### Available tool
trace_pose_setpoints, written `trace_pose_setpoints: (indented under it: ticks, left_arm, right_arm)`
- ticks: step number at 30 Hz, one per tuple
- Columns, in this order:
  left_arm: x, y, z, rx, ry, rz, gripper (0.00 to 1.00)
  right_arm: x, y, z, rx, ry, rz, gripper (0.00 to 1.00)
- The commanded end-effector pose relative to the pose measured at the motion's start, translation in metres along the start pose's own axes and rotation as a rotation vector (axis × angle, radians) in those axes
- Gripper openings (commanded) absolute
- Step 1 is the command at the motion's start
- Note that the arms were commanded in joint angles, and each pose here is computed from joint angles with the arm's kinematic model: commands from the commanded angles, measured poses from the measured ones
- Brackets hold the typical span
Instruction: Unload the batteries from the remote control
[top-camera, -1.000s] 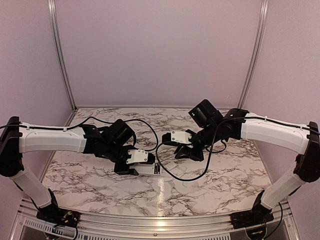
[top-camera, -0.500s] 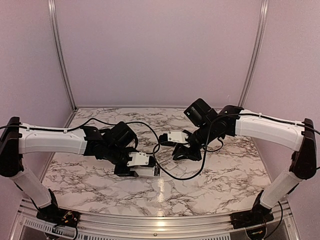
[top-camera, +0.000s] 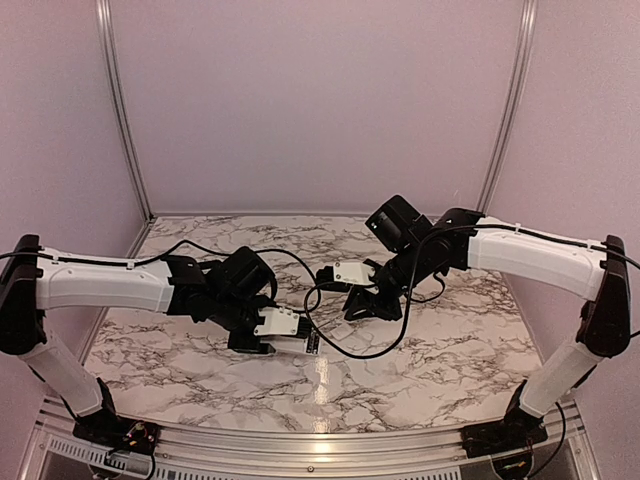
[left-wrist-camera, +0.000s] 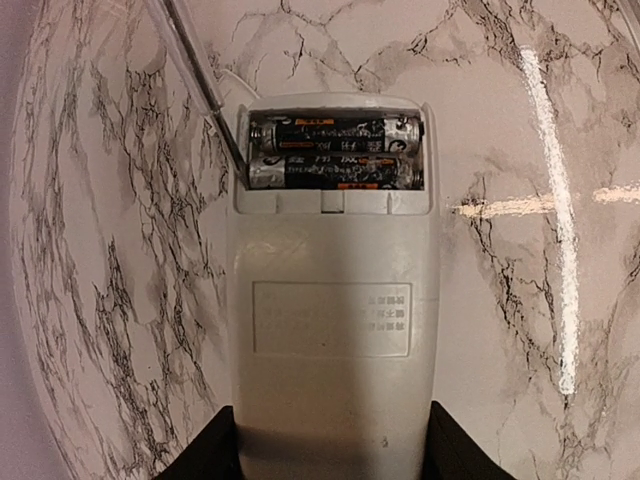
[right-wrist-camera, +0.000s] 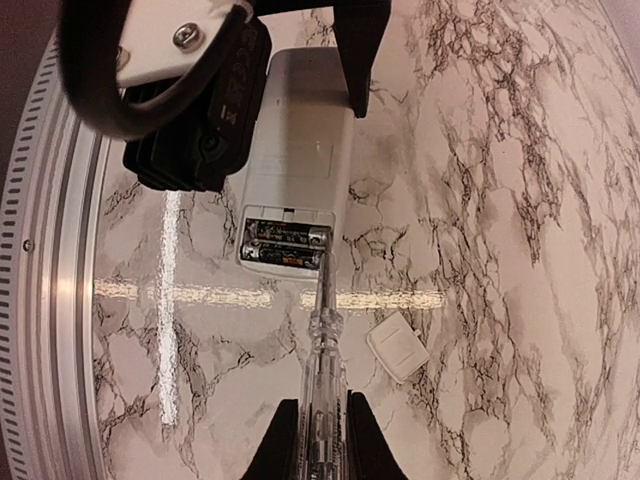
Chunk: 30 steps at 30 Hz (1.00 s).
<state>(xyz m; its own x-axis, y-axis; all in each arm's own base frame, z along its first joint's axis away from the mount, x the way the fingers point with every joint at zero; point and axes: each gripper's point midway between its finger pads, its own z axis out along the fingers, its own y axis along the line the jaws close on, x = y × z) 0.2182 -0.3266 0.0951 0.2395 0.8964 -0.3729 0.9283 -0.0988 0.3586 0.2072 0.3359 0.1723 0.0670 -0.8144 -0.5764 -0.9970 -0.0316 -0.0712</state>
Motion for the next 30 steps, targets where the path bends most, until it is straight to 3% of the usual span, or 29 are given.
trace_pose_setpoints:
  ticks: [1,30]
  left_arm:
    - [-0.017,0.038,-0.022,-0.181,-0.070,-0.020,0.23]
    - [-0.015,0.054,-0.026,-0.322,-0.033,0.034,0.22]
  right_arm:
    - [0.004,0.028,0.003,-0.130,0.026,0.016,0.00]
    - [-0.007,0.019,0.002,-0.103,-0.003,0.018,0.00]
